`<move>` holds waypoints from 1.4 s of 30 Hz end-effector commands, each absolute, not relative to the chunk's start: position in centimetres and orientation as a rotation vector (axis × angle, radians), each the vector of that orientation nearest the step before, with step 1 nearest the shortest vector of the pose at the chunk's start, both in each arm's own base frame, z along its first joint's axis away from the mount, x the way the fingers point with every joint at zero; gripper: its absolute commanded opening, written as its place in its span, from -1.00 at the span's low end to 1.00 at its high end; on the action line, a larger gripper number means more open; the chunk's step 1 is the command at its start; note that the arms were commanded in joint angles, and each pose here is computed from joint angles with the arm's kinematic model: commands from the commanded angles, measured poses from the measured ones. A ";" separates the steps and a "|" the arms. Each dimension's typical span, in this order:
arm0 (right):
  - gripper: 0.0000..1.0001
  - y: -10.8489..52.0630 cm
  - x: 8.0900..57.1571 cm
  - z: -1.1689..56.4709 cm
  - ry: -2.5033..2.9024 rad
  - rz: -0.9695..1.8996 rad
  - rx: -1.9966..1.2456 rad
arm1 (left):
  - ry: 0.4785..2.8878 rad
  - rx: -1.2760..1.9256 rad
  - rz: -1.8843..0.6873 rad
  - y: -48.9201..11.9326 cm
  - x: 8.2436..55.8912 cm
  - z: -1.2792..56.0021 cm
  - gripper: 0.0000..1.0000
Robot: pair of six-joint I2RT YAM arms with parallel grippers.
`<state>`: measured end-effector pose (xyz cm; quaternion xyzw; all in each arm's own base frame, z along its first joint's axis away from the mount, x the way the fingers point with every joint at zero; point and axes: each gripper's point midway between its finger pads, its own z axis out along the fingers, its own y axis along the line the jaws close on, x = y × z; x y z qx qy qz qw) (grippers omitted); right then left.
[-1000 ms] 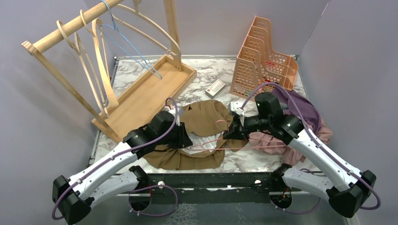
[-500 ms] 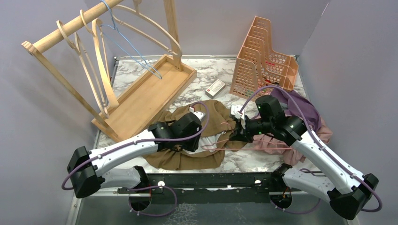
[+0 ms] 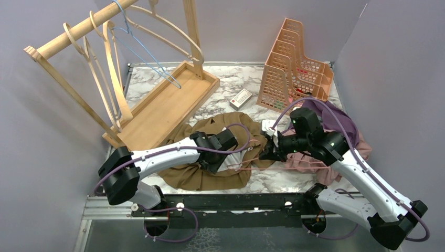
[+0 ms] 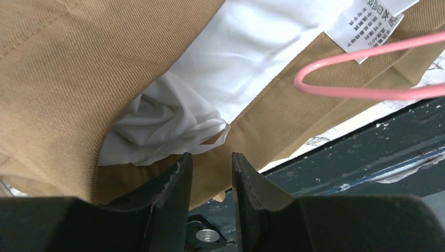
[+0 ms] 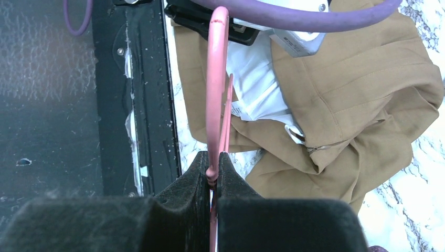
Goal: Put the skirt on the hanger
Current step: Hang the skirt on the hanger.
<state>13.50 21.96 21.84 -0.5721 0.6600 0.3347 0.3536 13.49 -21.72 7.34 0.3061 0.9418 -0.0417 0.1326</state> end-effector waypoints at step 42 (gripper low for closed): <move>-0.98 23.1 13.0 24.6 1.592 0.947 -1.388 | 2.560 0.773 0.005 -22.5 18.1 10.8 -1.00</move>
